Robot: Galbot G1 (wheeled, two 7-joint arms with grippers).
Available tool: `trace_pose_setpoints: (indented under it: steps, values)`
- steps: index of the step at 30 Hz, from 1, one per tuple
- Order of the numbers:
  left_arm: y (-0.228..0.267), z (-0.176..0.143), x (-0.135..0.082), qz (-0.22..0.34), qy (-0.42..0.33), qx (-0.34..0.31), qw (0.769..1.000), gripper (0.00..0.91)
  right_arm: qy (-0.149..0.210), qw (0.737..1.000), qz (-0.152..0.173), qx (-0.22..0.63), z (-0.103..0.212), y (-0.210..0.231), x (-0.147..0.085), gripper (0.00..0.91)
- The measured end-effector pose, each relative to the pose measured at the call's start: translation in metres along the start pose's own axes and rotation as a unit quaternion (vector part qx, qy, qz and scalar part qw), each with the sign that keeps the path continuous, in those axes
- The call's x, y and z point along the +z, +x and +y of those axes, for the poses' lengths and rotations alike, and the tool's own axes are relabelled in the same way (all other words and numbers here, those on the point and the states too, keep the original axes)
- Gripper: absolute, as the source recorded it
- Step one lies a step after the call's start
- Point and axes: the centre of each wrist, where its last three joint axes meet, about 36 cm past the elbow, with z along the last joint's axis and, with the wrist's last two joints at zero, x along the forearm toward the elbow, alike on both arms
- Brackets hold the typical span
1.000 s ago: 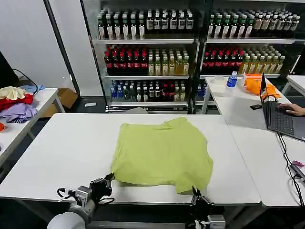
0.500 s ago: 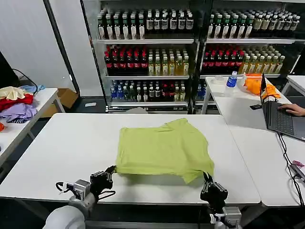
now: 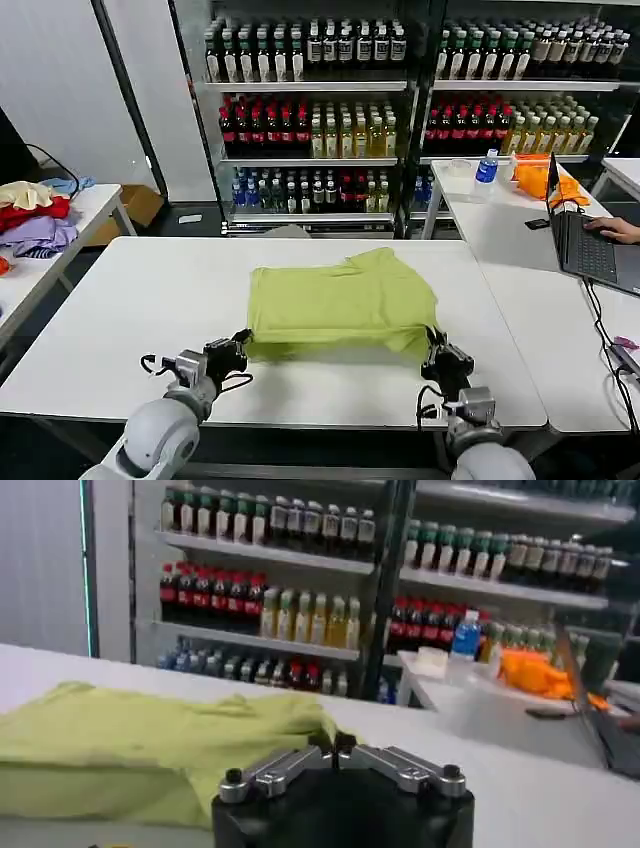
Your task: Fold and organize the clothes.
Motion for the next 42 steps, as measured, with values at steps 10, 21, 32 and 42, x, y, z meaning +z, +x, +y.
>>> trace_pose_setpoints:
  steps: [10, 21, 32, 42]
  values:
    - [-0.035, 0.002, -0.005, -0.003, -0.015, -0.019, 1.0, 0.02, 0.034, 0.999, -0.014, -0.002, 0.004, -0.048, 0.007, 0.0]
    - [-0.056, 0.003, -0.005, -0.003, -0.028, -0.03, 0.999, 0.655, 0.056, 0.998, 0.001, -0.002, 0.014, -0.072, 0.019, 0.907]
    - [-0.048, 0.007, -0.004, -0.006, -0.029, -0.039, 0.999, 0.907, 0.048, 0.999, -0.002, 0.006, 0.013, -0.06, 0.026, 0.907]
    - [-0.028, 0.006, 0.009, 0.007, -0.019, -0.037, 0.999, 0.907, 0.034, 0.999, 0.022, 0.036, 0.002, -0.036, 0.034, 0.907]
